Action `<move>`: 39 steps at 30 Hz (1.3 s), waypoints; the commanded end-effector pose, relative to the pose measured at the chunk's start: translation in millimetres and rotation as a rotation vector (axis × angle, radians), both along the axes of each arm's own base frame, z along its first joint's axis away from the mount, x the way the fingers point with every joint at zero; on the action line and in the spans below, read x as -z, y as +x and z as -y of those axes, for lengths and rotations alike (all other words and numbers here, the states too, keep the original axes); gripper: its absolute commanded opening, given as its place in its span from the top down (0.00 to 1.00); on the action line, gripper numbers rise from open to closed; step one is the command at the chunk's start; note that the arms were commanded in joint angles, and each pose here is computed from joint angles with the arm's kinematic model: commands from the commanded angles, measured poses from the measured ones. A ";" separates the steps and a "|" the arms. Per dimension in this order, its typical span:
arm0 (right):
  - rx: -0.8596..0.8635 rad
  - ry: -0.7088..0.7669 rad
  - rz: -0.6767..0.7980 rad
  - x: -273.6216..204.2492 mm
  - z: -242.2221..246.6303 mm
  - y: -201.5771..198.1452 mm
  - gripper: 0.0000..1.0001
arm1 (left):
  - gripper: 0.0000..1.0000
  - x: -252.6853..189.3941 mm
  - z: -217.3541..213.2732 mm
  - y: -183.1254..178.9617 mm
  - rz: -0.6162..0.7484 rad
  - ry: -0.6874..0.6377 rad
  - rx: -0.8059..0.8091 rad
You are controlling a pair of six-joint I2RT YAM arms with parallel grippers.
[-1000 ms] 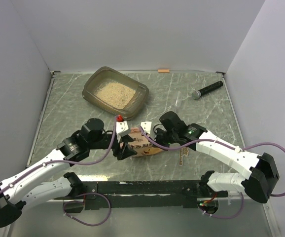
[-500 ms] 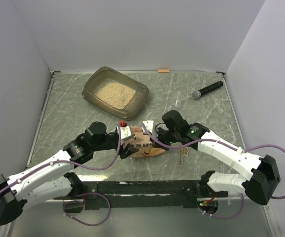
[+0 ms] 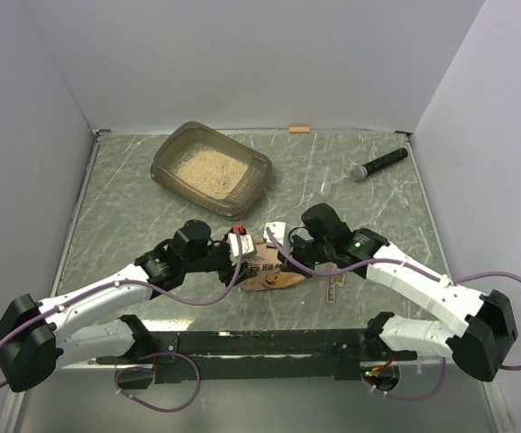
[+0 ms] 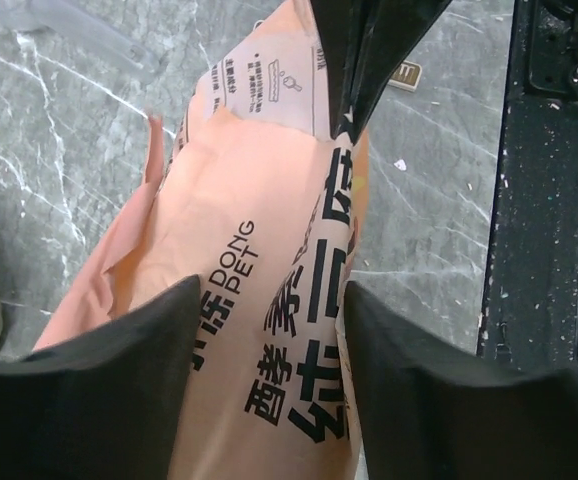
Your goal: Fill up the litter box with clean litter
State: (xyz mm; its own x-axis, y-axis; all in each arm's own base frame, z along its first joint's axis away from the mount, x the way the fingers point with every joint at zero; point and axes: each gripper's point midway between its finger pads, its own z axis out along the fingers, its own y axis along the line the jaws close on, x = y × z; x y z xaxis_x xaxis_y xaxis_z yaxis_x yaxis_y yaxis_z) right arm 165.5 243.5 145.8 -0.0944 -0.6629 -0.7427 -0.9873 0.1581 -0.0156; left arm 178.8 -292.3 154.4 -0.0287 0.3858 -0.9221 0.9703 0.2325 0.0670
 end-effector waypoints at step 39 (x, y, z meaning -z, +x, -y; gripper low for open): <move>-0.018 0.036 0.228 -52.0 25.3 15.3 0.40 | 0.99 -27.6 -38.4 0.8 0.045 0.066 -0.145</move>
State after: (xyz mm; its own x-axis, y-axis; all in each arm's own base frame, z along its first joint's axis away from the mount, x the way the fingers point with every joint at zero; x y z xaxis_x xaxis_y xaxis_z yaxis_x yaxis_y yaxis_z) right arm 182.2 215.9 193.4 0.0182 -0.6233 -0.7818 -0.9530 0.2258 -0.2022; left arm 172.8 -251.7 148.4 -0.0922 0.4927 -0.8653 0.9367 0.3377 0.0925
